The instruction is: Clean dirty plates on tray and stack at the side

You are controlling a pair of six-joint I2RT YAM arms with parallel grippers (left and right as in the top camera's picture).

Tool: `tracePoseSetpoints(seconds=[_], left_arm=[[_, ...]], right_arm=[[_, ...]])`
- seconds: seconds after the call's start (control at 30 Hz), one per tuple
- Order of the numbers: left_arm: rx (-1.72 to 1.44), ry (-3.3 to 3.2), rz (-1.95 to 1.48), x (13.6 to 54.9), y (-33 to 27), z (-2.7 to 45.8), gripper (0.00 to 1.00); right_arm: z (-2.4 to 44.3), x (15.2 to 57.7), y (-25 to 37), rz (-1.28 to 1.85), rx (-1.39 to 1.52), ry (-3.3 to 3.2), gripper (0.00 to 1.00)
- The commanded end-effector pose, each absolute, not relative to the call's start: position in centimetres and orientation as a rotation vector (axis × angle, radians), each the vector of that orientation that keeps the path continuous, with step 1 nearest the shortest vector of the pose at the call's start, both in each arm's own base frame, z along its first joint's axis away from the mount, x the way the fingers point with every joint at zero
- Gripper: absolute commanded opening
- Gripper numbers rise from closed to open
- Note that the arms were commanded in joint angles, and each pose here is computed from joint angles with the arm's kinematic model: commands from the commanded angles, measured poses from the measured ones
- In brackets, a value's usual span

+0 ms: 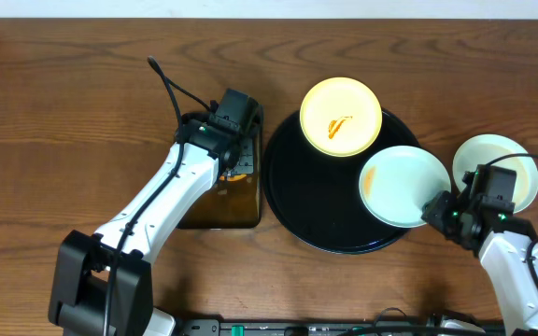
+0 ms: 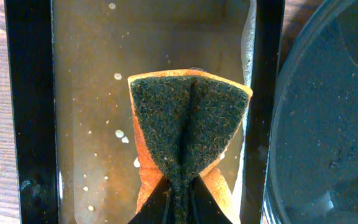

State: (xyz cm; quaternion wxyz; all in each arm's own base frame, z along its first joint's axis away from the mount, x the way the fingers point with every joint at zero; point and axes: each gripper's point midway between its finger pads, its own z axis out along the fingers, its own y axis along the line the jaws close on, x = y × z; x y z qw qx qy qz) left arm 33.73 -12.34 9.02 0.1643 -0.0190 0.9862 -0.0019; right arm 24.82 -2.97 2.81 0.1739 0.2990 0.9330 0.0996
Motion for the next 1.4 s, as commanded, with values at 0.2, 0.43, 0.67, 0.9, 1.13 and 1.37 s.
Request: tracePoseSetpoints(seconds=[0.2, 0.43, 0.67, 0.9, 1.13, 1.37], left_arm=[[-0.057, 2.812, 0.017, 33.8, -11.9, 9.0, 0.08], [-0.057, 2.814, 0.018, 33.8, -11.9, 9.0, 0.09], [-0.057, 2.813, 0.018, 33.8, -11.9, 9.0, 0.09], [-0.057, 2.813, 0.018, 33.8, -11.9, 9.0, 0.09], [-0.057, 2.813, 0.018, 33.8, -11.9, 9.0, 0.09], [-0.057, 2.812, 0.017, 33.8, -11.9, 9.0, 0.08]], right_arm=[[1.8, 24.5, -2.1, 0.365, 0.873, 2.635, 0.16], [2.1, 24.9, -2.2, 0.364, 0.860, 2.616, 0.03], [5.1, 26.6, -2.1, 0.359, 0.649, 2.548, 0.01], [9.3, 28.4, -1.2, 0.417, 0.469, 2.440, 0.01], [12.1, 29.8, -1.4, 0.314, 0.306, 2.338, 0.01], [14.9, 30.6, -1.4, 0.114, 0.188, 2.305, 0.01]])
